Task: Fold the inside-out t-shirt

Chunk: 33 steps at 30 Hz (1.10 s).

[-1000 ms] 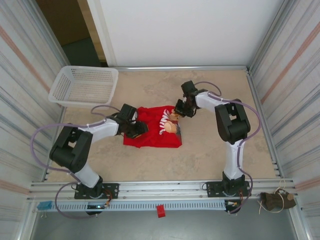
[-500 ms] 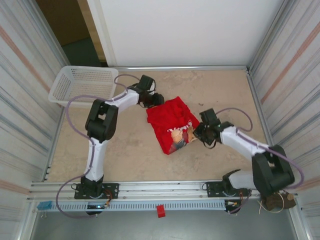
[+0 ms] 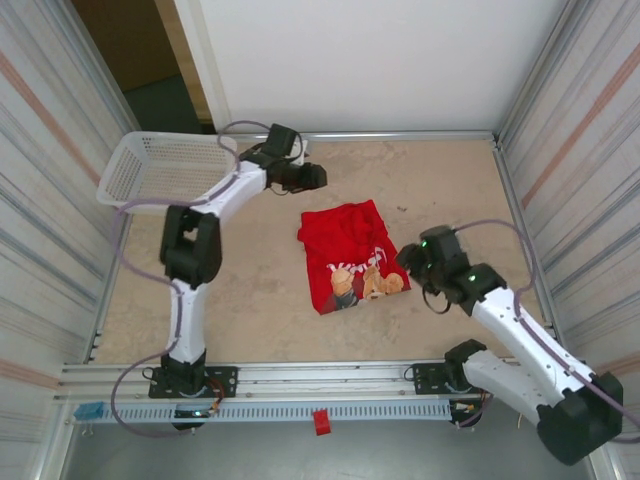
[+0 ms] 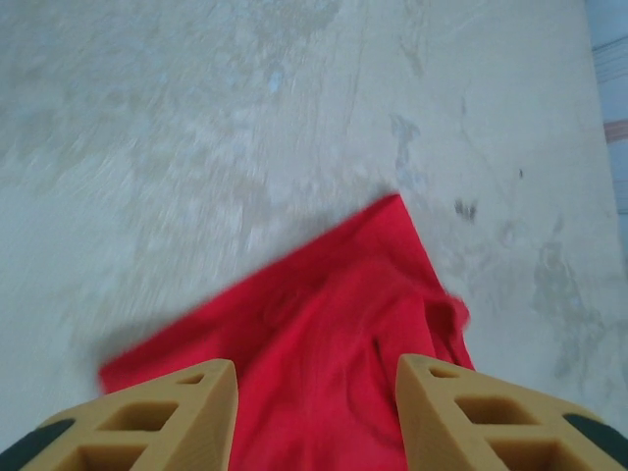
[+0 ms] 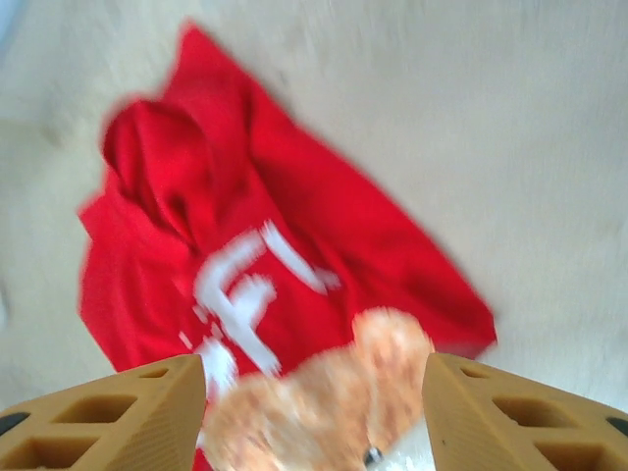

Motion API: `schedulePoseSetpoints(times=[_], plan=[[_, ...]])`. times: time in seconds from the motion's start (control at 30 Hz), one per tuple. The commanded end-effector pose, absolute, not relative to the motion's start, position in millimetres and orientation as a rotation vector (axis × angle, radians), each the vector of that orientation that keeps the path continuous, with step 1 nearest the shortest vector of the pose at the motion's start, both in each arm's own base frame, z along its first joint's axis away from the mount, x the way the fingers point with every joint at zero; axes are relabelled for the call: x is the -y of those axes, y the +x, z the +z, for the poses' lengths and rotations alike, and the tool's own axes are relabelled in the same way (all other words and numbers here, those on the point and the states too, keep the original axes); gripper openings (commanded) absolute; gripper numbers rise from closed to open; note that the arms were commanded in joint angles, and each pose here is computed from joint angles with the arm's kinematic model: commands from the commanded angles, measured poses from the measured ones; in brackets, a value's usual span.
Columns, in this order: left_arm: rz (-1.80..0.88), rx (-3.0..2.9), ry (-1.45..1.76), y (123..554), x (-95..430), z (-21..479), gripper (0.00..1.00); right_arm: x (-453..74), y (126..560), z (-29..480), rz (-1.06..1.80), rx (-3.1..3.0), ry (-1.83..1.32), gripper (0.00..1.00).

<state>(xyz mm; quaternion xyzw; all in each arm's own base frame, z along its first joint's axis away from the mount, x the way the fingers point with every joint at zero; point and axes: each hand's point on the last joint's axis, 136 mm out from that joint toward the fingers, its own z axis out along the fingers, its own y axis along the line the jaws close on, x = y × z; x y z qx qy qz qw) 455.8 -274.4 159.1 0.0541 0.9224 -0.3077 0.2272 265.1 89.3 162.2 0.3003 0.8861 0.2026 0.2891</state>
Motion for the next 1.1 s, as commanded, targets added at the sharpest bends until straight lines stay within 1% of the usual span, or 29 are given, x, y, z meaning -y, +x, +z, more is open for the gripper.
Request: schedulePoseSetpoints(times=[0.0,0.07,0.1,0.27,0.37,0.53,0.7,0.77,0.83,0.87,0.9,0.93,0.97,1.0,1.07], plan=[[-0.853,-2.553,0.106,417,261,160,0.49,-94,300,177,0.513,-2.455,0.500,0.61],[-0.836,-2.583,0.051,401,250,140,0.53,-101,327,179,0.505,-2.513,0.394,0.64],[-0.834,-2.600,0.025,396,247,131,0.54,-106,339,176,0.506,-2.538,0.348,0.65],[-0.888,-2.665,-0.019,387,251,92,0.57,-129,390,142,0.509,-2.672,0.222,0.67],[-0.897,-2.671,-0.008,390,255,83,0.57,-137,404,115,0.515,-2.735,0.212,0.66],[-0.930,-2.672,0.011,395,265,77,0.57,-147,412,80,0.571,-2.790,0.243,0.65],[-0.953,-2.678,0.005,396,274,69,0.54,-154,416,53,0.616,-2.830,0.289,0.61],[-0.959,-2.680,0.000,398,277,65,0.49,-156,418,47,0.626,-2.837,0.299,0.55],[-0.965,-2.685,0.002,399,280,62,0.45,-158,421,44,0.645,-2.835,0.309,0.44],[-0.966,-2.687,0.005,400,281,61,0.42,-159,423,43,0.654,-2.836,0.315,0.34],[-0.967,-2.689,0.008,400,282,59,0.35,-159,424,43,0.663,-2.837,0.317,0.18],[-0.963,-2.688,0.013,401,282,59,0.20,-159,424,45,0.673,-2.833,0.317,0.05],[-0.956,-2.684,0.020,403,282,60,0.10,-158,424,47,0.672,-2.826,0.315,0.00],[-0.943,-2.677,0.023,405,280,63,0.01,-156,424,53,0.670,-2.812,0.311,0.00],[-0.933,-2.655,0.033,410,277,72,0.00,-150,425,67,0.668,-2.781,0.316,0.00]])
